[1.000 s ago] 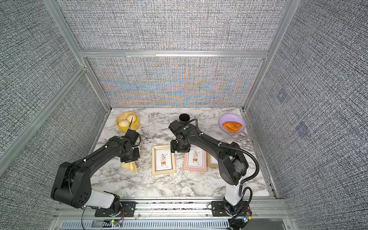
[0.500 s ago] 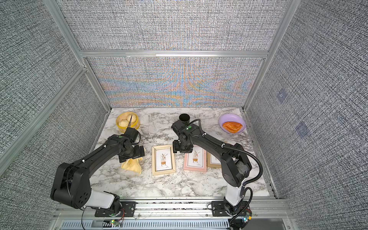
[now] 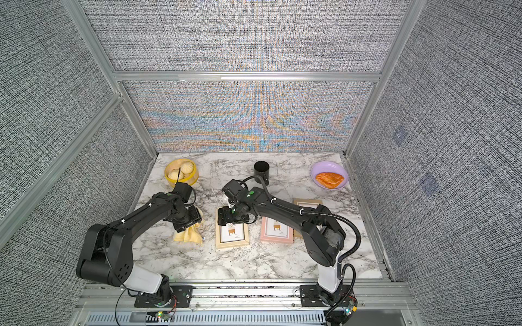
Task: Wipe the picture frame with a cloth
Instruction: Place the cleaning item at the center of the board.
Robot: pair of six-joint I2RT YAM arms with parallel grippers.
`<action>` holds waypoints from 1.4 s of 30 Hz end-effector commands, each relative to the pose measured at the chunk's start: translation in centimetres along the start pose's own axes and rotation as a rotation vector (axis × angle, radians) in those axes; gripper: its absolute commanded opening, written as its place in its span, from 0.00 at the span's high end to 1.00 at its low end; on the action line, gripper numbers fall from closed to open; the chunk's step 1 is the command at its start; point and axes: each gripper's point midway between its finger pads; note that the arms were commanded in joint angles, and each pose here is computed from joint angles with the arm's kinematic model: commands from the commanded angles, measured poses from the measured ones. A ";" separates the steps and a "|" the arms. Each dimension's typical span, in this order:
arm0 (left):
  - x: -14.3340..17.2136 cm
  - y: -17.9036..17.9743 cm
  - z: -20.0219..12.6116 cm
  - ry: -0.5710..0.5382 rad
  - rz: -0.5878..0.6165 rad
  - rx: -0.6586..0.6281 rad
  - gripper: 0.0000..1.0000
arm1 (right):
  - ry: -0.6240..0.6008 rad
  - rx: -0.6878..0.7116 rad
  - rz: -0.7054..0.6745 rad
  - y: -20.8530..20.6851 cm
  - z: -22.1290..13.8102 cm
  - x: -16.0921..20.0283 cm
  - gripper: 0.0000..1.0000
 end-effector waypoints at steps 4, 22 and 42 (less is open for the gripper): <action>-1.9 -1.8 0.8 0.007 -0.101 0.071 0.50 | -0.064 -0.214 -0.120 6.1 2.6 -1.2 0.22; -0.3 -1.9 -0.5 0.069 -0.202 0.127 0.50 | -0.143 -0.215 -0.122 7.6 10.3 -3.4 0.34; -1.7 1.6 -5.6 -0.006 -0.266 0.133 0.17 | -0.108 -0.146 -0.065 6.0 13.2 -2.4 1.00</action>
Point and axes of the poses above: each gripper's point midway between its finger pads, its own z axis out along the fingers, its own y axis along the line the jaws close on, x = y × z, and after that the axes turned 9 degrees about z, right-handed
